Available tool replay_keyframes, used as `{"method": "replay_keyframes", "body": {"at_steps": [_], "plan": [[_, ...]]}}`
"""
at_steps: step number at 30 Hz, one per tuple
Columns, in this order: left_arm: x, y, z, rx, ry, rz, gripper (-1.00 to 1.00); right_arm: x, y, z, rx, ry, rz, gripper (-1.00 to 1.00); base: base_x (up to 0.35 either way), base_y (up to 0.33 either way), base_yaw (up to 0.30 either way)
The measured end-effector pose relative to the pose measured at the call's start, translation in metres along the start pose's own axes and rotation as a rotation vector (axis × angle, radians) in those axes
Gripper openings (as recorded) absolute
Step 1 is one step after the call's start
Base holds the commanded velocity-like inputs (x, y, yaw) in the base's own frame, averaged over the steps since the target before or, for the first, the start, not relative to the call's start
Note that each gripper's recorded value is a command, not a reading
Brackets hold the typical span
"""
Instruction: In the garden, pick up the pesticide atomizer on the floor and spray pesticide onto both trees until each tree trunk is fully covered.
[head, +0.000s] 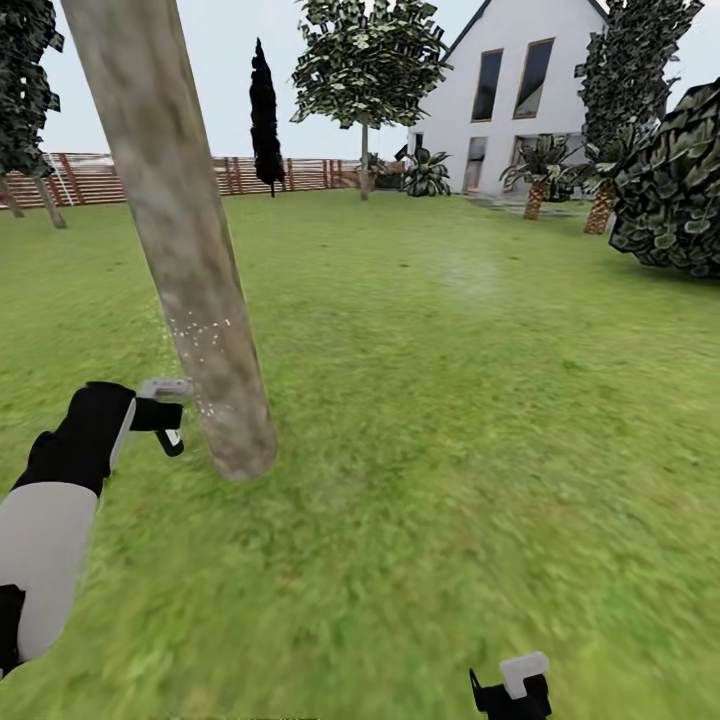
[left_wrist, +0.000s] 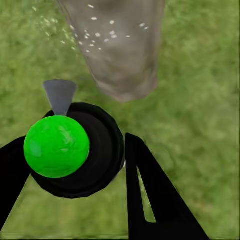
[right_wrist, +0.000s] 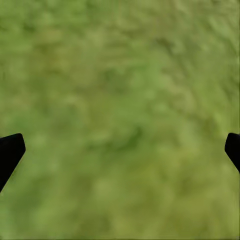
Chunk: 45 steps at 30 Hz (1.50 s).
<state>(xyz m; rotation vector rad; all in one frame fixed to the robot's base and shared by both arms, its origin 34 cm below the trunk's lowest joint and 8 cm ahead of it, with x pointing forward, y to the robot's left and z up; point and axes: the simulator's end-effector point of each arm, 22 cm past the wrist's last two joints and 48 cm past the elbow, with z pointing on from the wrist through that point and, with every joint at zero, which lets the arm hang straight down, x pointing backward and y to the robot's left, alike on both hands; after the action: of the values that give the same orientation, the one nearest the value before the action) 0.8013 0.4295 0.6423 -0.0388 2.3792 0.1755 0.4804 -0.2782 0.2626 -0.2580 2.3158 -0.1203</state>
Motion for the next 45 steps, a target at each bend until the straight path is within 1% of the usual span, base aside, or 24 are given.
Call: {"method": "replay_keyframes", "body": {"at_steps": [3,6,12,14,16,19,22,23,24,25,27,29,30,31,32,34,35,36,37,40,41,42,44,45], "plan": [[0.006,0.005,0.002,-0.01,0.012,-0.004,-1.0,0.0,-0.001,0.0,0.001,0.001,0.0,1.0,0.007,-0.001,0.06],[0.009,-0.008,0.005,0.009,0.019,-0.002,-1.0,0.0,-0.001,0.0,0.001,0.001,-0.001,1.0,0.181,-0.115,0.004],[0.01,-0.014,0.007,0.017,0.021,0.0,-1.0,0.001,-0.001,0.0,0.001,0.001,-0.001,1.0,0.235,-0.163,0.0],[0.02,-0.017,0.01,0.019,0.037,0.004,-1.0,0.0,-0.001,0.0,0.001,0.001,-0.001,1.0,0.237,-0.166,0.0],[0.046,-0.01,0.017,0.006,0.074,0.009,-1.0,0.0,0.0,0.0,-0.001,0.001,-0.001,1.0,0.237,-0.166,0.0],[0.059,-0.005,0.02,0.001,0.088,0.011,-1.0,0.0,0.0,0.0,-0.001,0.001,-0.001,1.0,0.237,-0.166,0.0],[0.061,-0.031,0.023,0.041,0.088,0.01,-1.0,0.0,0.0,0.0,-0.001,0.001,-0.001,1.0,0.238,-0.166,0.0],[0.061,-0.036,0.024,0.048,0.088,0.012,-1.0,0.0,0.0,0.0,-0.001,0.001,-0.001,1.0,0.238,-0.155,0.0],[0.061,-0.035,0.024,0.044,0.088,0.013,-1.0,0.0,0.0,0.0,-0.001,0.0,-0.001,1.0,0.164,-0.092,0.0],[0.062,-0.027,0.023,0.03,0.089,0.013,-1.0,0.0,0.0,0.0,-0.002,0.0,-0.001,1.0,0.067,-0.038,0.0],[0.075,0.004,0.023,-0.017,0.107,0.012,-1.0,0.0,0.0,0.0,-0.001,0.001,-0.001,1.0,0.026,-0.015,0.0],[0.082,0.026,0.021,-0.047,0.119,0.009,-1.0,0.0,0.0,0.0,-0.001,0.001,-0.001,1.0,0.006,-0.003,0.0],[0.091,0.033,0.022,-0.061,0.132,0.008,-1.0,0.0,0.0,0.0,0.0,0.0,-0.001,1.0,0.001,-0.001,0.041],[0.094,0.034,0.023,-0.069,0.136,0.005,-1.0,0.0,-0.001,0.0,0.001,0.0,0.0,1.0,0.001,0.0,0.14],[0.093,0.034,0.024,-0.077,0.131,0.006,-1.0,0.0,-0.001,0.0,0.001,0.001,0.0,1.0,0.0,0.0,0.221],[0.087,0.02,0.027,-0.062,0.099,0.011,-1.0,0.0,-0.001,0.0,0.001,0.001,0.001,1.0,0.0,0.0,0.254],[0.081,0.002,0.029,-0.035,0.078,0.009,-1.0,0.0,-0.001,0.0,0.001,0.001,0.0,1.0,0.0,0.0,0.274],[0.078,-0.009,0.029,-0.021,0.069,0.009,-1.0,0.0,-0.001,0.0,0.001,0.0,0.0,1.0,0.0,0.0,0.276],[0.077,-0.01,0.029,-0.026,0.067,0.015,-1.0,0.0,-0.001,0.0,0.001,0.0,-0.001,1.0,0.0,0.0,0.277],[0.084,0.008,0.032,-0.105,0.078,0.026,-1.0,0.0,0.0,0.0,0.0,0.0,-0.001,1.0,0.0,0.0,0.278],[0.095,0.01,0.038,-0.11,0.083,0.028,-1.0,0.0,0.0,0.0,-0.001,0.001,-0.001,1.0,0.0,0.0,0.276],[0.099,0.013,0.043,-0.118,0.065,0.028,-1.0,0.0,0.0,0.0,-0.001,0.001,-0.001,1.0,0.0,0.0,0.182],[0.1,0.017,0.045,-0.125,0.045,0.002,-1.0,0.0,0.0,0.0,-0.001,0.001,-0.002,1.0,0.0,-0.15,0.062],[0.1,0.01,0.047,-0.113,0.04,-0.01,-1.0,0.0,0.0,0.0,0.0,0.001,-0.002,1.0,0.0,-0.247,0.012]]}}
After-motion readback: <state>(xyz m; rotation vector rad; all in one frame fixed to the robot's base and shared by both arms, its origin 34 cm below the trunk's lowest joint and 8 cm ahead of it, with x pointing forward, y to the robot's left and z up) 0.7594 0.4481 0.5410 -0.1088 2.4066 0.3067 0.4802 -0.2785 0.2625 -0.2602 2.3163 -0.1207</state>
